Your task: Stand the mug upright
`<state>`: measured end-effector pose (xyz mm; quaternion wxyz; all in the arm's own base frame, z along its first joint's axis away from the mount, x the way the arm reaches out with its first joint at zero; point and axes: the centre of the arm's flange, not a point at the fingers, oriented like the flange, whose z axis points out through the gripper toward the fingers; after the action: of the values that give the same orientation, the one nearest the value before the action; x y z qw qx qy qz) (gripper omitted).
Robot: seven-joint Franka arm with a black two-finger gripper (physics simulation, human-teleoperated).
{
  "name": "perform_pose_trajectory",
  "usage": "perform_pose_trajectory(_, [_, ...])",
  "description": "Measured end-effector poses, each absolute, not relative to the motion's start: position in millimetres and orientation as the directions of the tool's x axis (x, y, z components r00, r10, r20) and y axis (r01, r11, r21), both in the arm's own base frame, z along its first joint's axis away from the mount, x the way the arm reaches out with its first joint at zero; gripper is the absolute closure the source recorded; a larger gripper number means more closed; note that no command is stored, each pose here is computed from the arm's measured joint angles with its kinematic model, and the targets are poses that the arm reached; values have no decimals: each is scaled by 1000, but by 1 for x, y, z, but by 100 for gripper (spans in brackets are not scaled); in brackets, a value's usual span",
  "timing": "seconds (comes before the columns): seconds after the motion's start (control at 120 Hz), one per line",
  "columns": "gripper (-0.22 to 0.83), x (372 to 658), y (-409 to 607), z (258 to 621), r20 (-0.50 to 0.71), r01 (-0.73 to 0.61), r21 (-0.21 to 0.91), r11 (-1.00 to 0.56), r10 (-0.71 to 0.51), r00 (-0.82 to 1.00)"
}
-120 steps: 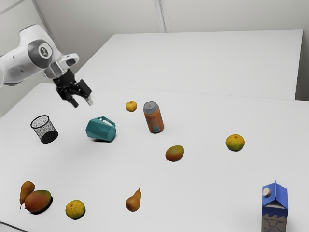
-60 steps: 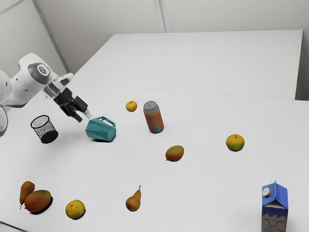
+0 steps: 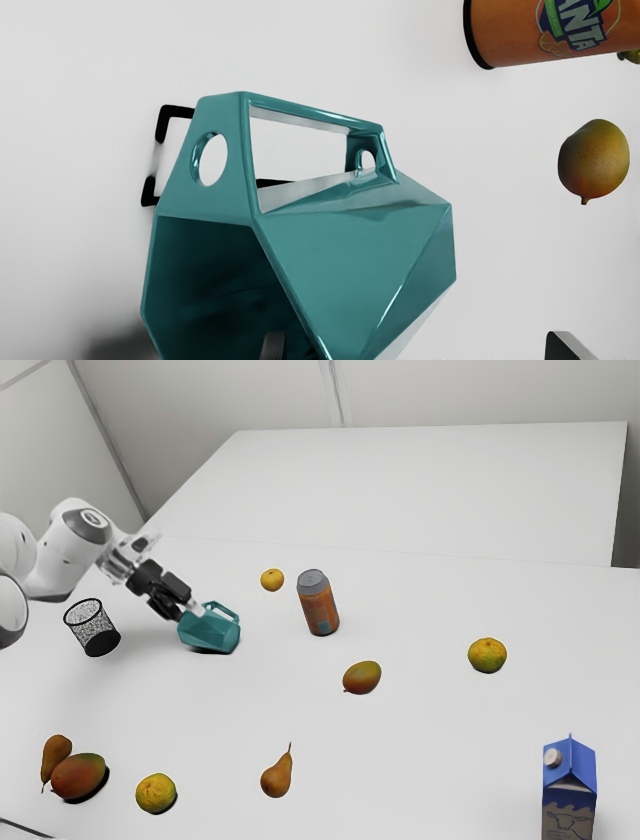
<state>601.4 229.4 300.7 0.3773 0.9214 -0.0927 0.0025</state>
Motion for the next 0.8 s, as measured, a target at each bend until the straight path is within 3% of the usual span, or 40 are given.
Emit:
perform_pose_trajectory(0.275, [53,600,224,304,99,-203,728,-655,-192,976])
perform_pose_trajectory(0.375, [64,601,220,306,108,-218,730,-647,-206,973])
perform_pose_trajectory(0.608, [75,604,213,311,123,-247,718,-651,-231,965])
perform_pose_trajectory(0.8, [77,606,189,351,161,-324,638,-698,-291,943])
